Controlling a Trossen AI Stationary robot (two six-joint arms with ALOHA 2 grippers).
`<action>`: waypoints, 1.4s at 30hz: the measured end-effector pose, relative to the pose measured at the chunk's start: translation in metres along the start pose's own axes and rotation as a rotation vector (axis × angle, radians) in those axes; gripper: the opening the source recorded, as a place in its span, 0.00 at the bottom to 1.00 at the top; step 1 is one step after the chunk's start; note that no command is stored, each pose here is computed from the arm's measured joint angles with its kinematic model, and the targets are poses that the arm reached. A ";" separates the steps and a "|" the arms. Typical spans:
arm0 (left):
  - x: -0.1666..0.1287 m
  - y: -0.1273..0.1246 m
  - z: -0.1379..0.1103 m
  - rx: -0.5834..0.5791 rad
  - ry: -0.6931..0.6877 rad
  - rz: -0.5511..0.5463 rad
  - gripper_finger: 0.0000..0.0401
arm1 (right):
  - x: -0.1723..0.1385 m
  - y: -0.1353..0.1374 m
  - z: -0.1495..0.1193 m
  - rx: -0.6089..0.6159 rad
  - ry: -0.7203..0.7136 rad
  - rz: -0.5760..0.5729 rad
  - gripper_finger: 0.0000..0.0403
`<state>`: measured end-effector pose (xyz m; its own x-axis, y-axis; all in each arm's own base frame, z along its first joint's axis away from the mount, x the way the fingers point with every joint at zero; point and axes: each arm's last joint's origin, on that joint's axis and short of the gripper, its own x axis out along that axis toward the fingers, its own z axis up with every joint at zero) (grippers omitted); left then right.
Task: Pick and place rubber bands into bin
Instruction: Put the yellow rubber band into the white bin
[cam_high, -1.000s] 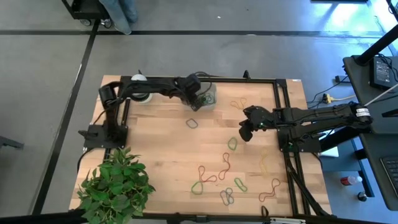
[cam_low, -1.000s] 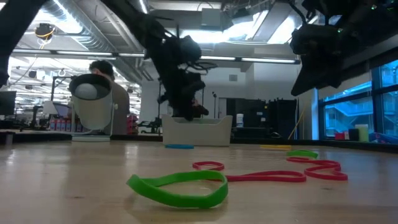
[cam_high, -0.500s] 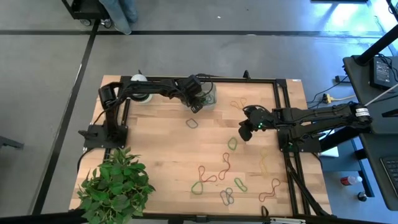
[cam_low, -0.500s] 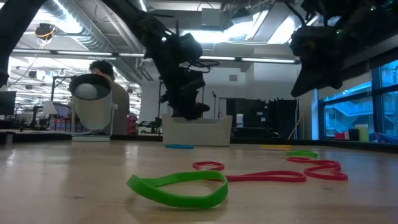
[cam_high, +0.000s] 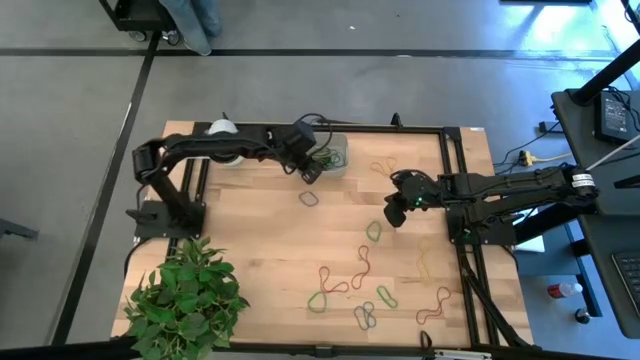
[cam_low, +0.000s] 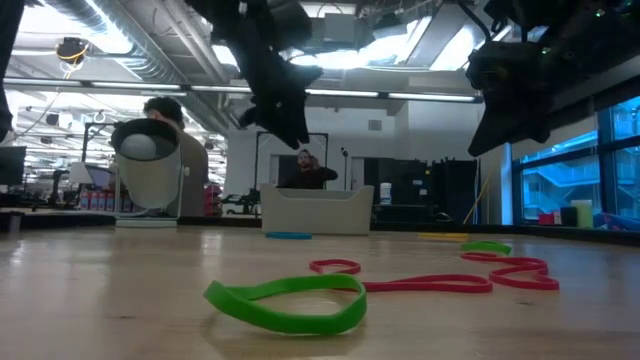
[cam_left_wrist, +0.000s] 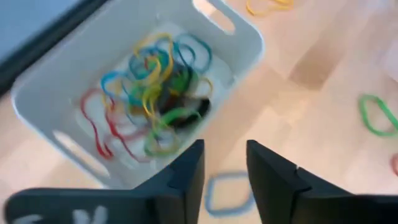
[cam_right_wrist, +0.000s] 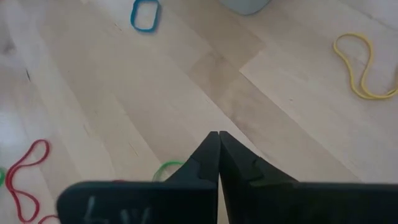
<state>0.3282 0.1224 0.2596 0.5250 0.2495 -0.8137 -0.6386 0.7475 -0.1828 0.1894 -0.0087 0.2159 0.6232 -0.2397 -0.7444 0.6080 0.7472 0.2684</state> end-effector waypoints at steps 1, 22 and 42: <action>-0.003 -0.004 -0.003 -0.009 0.007 -0.004 0.26 | 0.000 0.000 0.000 -0.010 0.000 0.000 0.02; 0.009 -0.078 -0.132 -0.017 0.214 -0.071 0.00 | 0.000 -0.001 -0.001 -0.069 0.012 -0.006 0.02; -0.023 -0.007 -0.178 0.053 0.112 -0.146 0.00 | 0.071 -0.039 0.067 0.167 0.086 -0.337 0.38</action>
<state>0.2202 0.0023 0.1818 0.5421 0.0675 -0.8376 -0.5278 0.8030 -0.2769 0.2423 -0.0965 0.1935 0.3357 -0.3966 -0.8544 0.8480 0.5222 0.0907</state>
